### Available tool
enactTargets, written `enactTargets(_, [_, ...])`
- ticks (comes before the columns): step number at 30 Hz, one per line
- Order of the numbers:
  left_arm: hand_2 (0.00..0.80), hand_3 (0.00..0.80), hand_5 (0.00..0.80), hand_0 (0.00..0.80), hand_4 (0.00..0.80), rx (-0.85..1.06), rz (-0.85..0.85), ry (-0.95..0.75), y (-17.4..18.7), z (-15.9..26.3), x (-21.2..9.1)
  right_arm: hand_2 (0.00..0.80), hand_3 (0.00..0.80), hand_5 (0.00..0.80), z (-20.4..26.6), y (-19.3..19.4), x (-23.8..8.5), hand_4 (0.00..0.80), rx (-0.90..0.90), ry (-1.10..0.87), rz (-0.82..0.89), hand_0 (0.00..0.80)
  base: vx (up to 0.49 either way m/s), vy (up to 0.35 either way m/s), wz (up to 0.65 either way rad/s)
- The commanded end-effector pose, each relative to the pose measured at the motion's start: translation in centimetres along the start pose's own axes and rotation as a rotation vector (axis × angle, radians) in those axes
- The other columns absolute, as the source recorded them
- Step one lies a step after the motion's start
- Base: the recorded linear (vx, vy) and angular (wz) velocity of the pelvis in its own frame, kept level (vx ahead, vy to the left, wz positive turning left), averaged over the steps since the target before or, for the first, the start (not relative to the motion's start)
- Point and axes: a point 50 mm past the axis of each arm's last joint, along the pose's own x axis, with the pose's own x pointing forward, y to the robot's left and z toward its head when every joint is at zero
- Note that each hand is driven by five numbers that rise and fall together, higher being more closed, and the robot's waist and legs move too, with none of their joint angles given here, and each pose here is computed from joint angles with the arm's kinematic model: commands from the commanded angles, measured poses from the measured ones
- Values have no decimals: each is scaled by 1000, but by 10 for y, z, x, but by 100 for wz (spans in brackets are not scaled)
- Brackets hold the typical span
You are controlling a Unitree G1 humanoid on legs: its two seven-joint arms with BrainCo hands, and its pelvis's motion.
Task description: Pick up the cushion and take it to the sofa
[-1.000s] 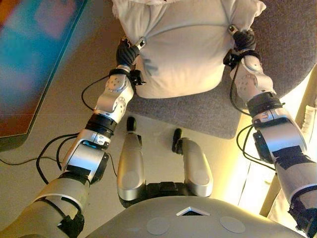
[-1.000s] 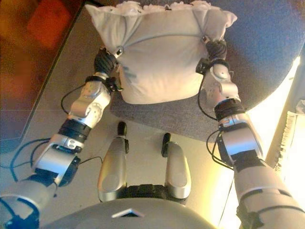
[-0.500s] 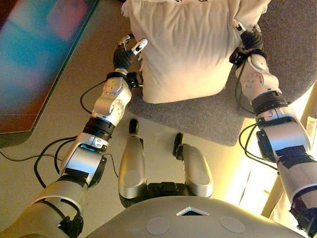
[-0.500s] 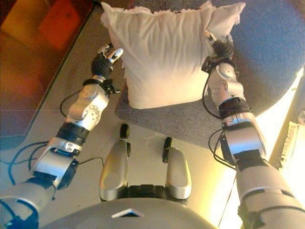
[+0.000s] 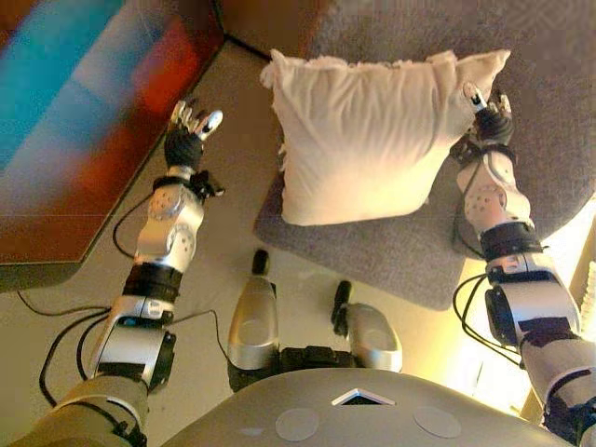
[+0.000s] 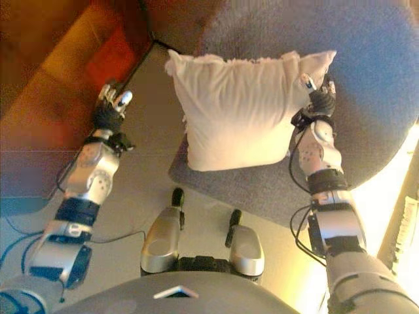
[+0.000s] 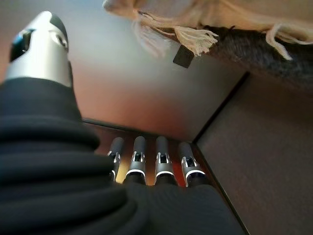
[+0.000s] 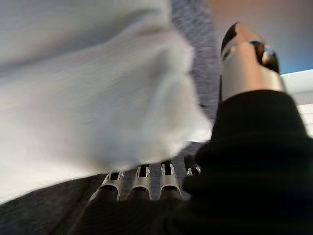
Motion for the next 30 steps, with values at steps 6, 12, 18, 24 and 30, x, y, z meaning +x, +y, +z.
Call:
enactTargets(6, [0,0,0,0,0,-39,-94,-18,17,-4,-36,0,0,0,22,-82,-16,0,-7,-163,-171,0,63,34,-2])
enactTargets(12, [0,0,0,0,0,-76,-152,-1,13,-11,-49,0,0,0,7,-90,-32,0,-16,-157,-117,0,6,71,-6])
enactTargets(18, [0,0,0,0,0,-95,-113,-25,17,-14,-61,0,0,0,-22,-72,-60,0,135,-132,51,0,-43,66,-16])
enactTargets(24, [0,0,0,0,0,-153,-85,-38,20,-28,-75,0,0,0,-55,-46,-87,0,297,-58,286,0,-78,36,-26])
enactTargets(30, [0,0,0,0,0,-188,-8,-48,35,-35,-91,0,0,0,-88,-54,-108,0,366,56,275,0,-64,49,-25])
